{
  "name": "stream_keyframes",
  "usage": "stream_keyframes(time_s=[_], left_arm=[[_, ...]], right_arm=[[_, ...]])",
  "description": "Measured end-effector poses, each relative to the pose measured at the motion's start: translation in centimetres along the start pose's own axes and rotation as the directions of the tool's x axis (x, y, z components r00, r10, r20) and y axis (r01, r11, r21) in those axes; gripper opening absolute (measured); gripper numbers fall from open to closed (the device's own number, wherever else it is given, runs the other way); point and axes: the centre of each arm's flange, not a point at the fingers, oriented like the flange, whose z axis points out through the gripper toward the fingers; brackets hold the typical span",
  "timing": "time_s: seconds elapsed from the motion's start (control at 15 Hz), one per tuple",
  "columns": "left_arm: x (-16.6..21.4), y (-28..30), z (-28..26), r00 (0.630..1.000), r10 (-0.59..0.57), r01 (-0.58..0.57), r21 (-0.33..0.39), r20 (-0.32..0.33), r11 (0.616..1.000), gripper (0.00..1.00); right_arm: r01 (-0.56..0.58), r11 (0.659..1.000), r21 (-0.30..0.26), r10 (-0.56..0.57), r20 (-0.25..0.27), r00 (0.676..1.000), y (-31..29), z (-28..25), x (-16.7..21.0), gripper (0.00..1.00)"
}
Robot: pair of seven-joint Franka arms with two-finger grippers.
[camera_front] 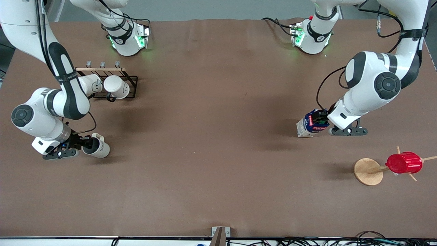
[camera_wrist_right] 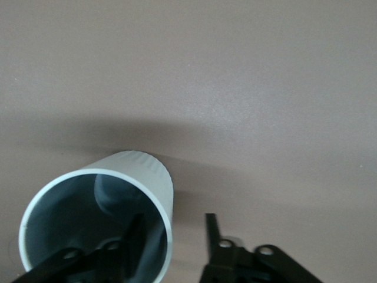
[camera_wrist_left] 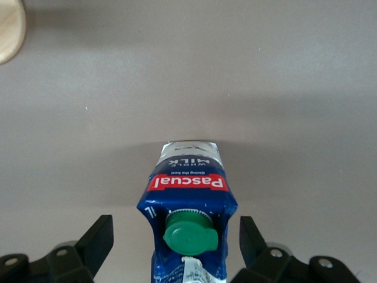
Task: Place cup and milk on table
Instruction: 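Grasp the white mug with the right gripper while the left gripper grasps the carton, then carry the mug and carton toward the table middle with both grippers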
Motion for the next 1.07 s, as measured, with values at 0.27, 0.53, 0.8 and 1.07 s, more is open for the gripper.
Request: stream_keyframes(time_s=[0.27,0.53,0.8,1.07], left_arm=[[-0.3,0.0,0.6,1.000,0.000,0.000,0.001,0.004,1.000,0.94],[-0.4,0.0,0.5,1.000,0.001,-0.001,0.002,0.004,1.000,0.94],[-0.5,0.1,0.6,1.000,0.002,-0.002,0.002,0.005,1.000,0.94],[-0.5,0.2,0.6,1.000,0.004,-0.004,0.002,0.006,1.000,0.94]], right_arm=[[-0.011,1.000,0.020,0.011,-0.017,1.000,0.0,-0.4,0.3,0.04],[-0.016,0.999,0.048,0.015,0.007,1.000,-1.7,-4.2,1.9,0.04],[-0.130,0.986,0.100,0.127,0.032,0.991,-10.5,-11.8,4.9,0.04],[-0.285,0.948,0.137,0.283,0.038,0.958,-27.7,-14.6,5.7,0.04]])
